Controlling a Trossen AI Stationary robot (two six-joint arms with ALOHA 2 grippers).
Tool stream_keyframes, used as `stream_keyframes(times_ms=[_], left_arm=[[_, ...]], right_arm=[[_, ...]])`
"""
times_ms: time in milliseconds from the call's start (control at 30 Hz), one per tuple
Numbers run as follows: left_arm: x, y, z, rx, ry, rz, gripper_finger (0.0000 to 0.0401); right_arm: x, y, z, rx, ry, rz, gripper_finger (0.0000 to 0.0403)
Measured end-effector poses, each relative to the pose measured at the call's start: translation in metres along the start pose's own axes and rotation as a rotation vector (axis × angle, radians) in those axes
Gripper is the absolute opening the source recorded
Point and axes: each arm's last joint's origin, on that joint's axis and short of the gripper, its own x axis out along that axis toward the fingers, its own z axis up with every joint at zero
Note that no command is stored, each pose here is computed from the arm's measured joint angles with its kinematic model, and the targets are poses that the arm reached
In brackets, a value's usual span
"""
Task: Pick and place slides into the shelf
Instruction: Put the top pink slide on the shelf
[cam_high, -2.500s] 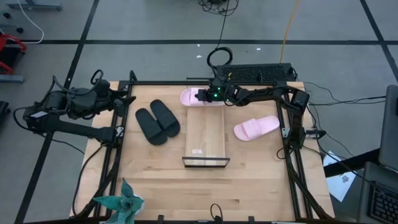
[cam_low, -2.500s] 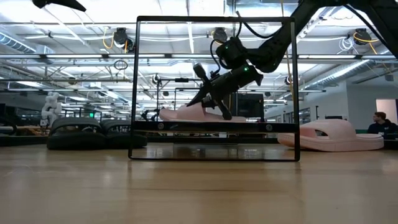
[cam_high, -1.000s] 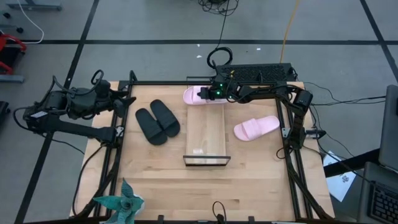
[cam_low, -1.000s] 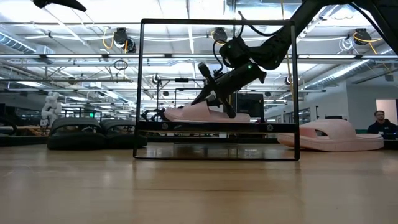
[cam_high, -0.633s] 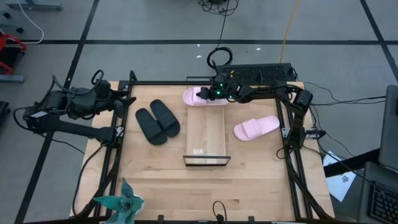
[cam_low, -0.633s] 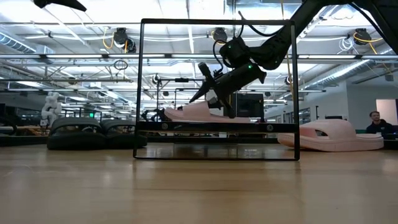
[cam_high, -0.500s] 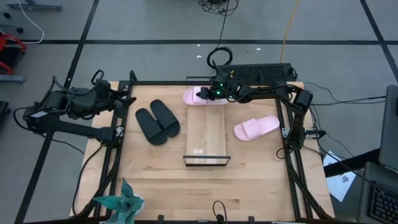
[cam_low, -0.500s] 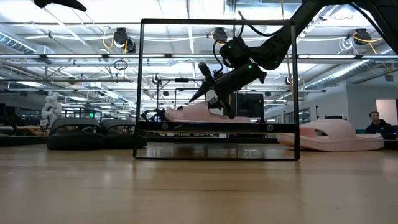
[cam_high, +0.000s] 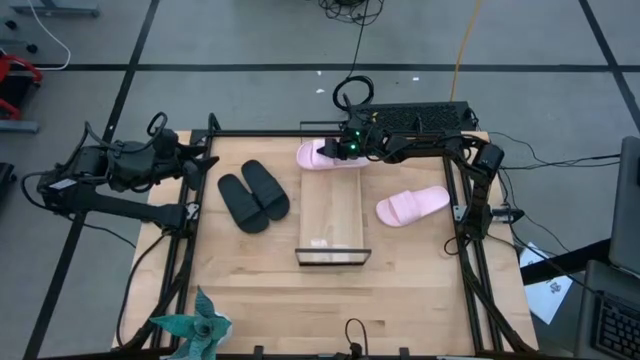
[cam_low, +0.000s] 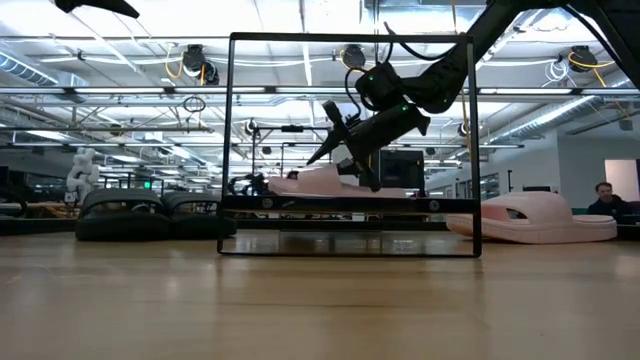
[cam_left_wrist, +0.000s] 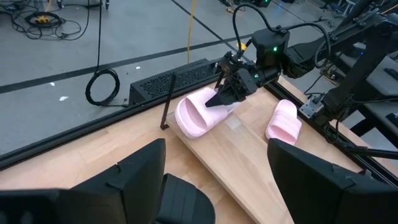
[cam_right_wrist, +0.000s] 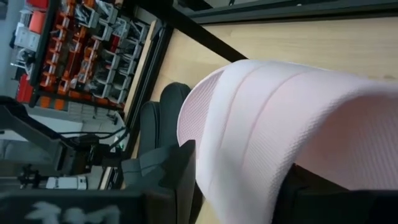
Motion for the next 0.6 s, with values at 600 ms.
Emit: stream_keyframes(times_ms=[600], left_arm=[[0.021,-0.015,-0.002,0.061,0.063,0.036,0.0285]], right_arm=[[0.001,0.0,-0.005,0.067,0.031,-0.016,0.0128]])
